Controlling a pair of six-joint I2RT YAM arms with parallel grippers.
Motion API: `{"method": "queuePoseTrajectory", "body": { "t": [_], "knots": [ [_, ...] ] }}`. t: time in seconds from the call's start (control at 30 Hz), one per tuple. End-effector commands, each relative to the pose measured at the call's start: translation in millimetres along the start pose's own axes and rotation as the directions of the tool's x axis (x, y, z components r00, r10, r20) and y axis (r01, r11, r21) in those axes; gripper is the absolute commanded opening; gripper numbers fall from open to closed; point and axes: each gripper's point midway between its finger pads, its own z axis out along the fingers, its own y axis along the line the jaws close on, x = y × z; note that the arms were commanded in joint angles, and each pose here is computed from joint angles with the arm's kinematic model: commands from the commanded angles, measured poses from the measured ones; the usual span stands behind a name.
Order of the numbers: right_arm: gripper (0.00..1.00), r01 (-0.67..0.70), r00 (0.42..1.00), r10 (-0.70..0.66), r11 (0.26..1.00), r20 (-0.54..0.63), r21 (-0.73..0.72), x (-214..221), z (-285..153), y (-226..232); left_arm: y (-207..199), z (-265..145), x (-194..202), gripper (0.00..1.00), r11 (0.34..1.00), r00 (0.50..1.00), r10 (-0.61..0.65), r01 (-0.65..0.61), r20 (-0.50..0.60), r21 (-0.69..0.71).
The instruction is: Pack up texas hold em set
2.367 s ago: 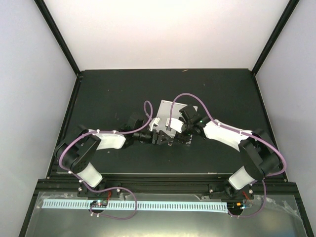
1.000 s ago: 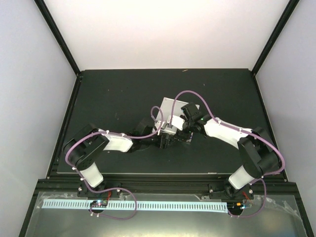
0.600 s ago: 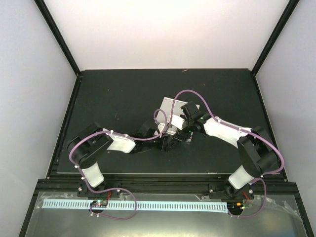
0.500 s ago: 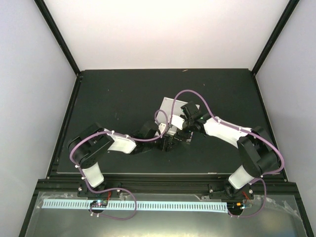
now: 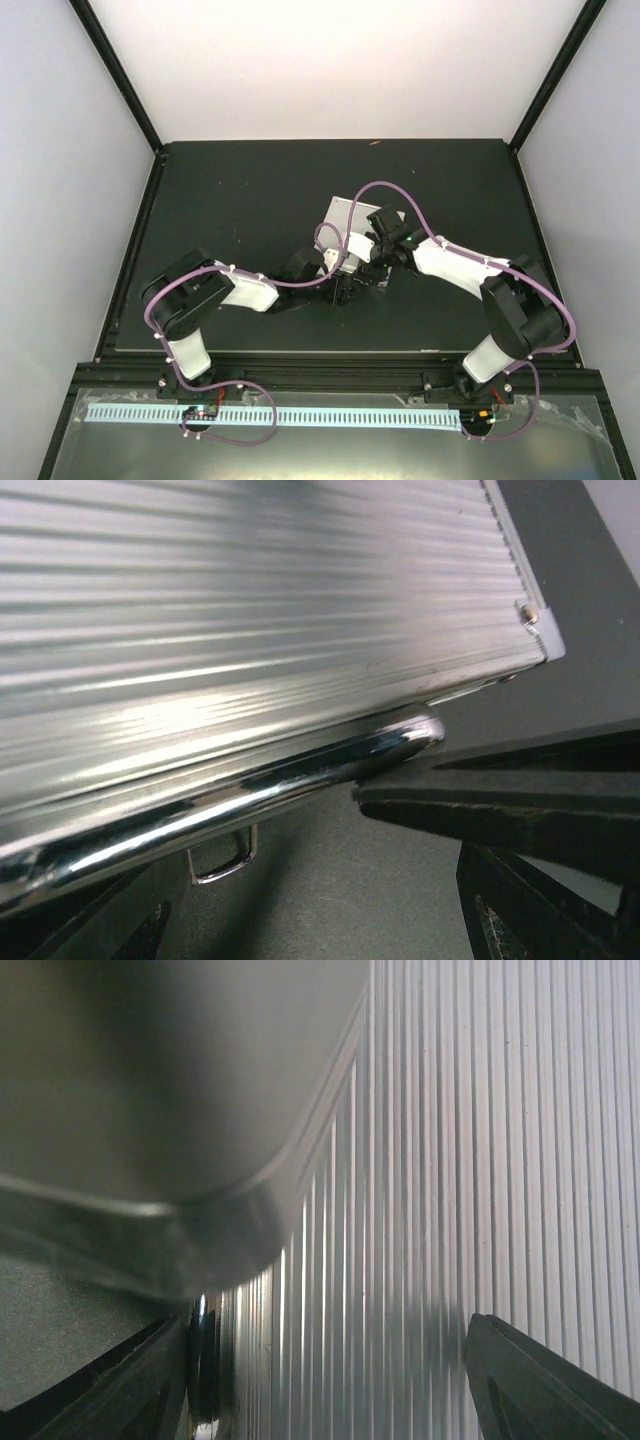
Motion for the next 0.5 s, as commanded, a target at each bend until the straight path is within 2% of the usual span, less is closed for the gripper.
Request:
{"method": "queuePoseTrajectory", "body": {
  "t": [0.0, 0.27, 0.47],
  "knots": [
    [0.77, -0.070, 0.987, 0.047, 0.987, -0.151, -0.146, 42, 9, 38, -27, -10, -38, 0.74, 0.997, 0.994, 0.001, -0.010, 0.108, 0.077],
    [0.77, -0.082, 0.987, 0.060, 0.985, -0.148, -0.151, 39, 10, 37, -30, -16, -52, 0.71, 0.995, 0.991, -0.026, 0.013, 0.134, 0.099],
    [0.77, -0.081, 0.987, 0.058, 0.985, -0.151, -0.154, 41, 11, 39, -5, -16, -48, 0.80, 0.999, 0.993, 0.022, -0.016, 0.120, -0.050]
  ]
}}
